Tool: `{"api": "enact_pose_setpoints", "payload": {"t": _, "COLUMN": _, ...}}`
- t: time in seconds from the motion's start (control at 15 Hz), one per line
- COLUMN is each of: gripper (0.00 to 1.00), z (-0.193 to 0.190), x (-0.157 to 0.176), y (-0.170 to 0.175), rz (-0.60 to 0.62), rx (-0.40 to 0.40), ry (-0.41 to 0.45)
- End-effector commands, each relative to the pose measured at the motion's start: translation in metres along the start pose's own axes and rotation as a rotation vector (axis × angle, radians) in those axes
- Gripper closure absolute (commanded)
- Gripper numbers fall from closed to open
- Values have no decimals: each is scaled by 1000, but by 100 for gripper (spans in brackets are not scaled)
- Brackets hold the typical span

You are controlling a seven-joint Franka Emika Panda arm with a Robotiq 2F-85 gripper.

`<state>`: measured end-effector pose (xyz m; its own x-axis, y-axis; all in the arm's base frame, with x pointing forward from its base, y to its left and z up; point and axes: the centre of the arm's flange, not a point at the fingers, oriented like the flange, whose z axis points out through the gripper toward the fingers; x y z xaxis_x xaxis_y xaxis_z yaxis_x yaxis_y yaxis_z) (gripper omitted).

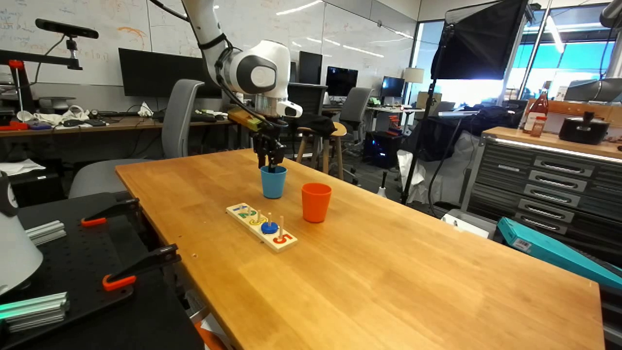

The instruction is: Place the blue cup inside the orange cup

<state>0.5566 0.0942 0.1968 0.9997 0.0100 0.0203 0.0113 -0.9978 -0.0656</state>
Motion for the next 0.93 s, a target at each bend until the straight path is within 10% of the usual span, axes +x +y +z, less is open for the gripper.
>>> {"api": "enact_pose_setpoints", "payload": {"t": 0.0, "gripper": 77, "z": 17, "x": 5, "y": 9, "rz": -6, "rx": 9, "ry": 1}}
{"api": "enact_pose_setpoints", "payload": {"t": 0.2, "gripper": 99, "z": 20, "x": 5, "y": 10, "rz": -4, "rx": 9, "ry": -2}}
{"api": "enact_pose_setpoints", "payload": {"t": 0.87, "gripper": 99, "z": -42, "x": 67, "y": 35, "rz": 28, "rx": -46, "ry": 53}}
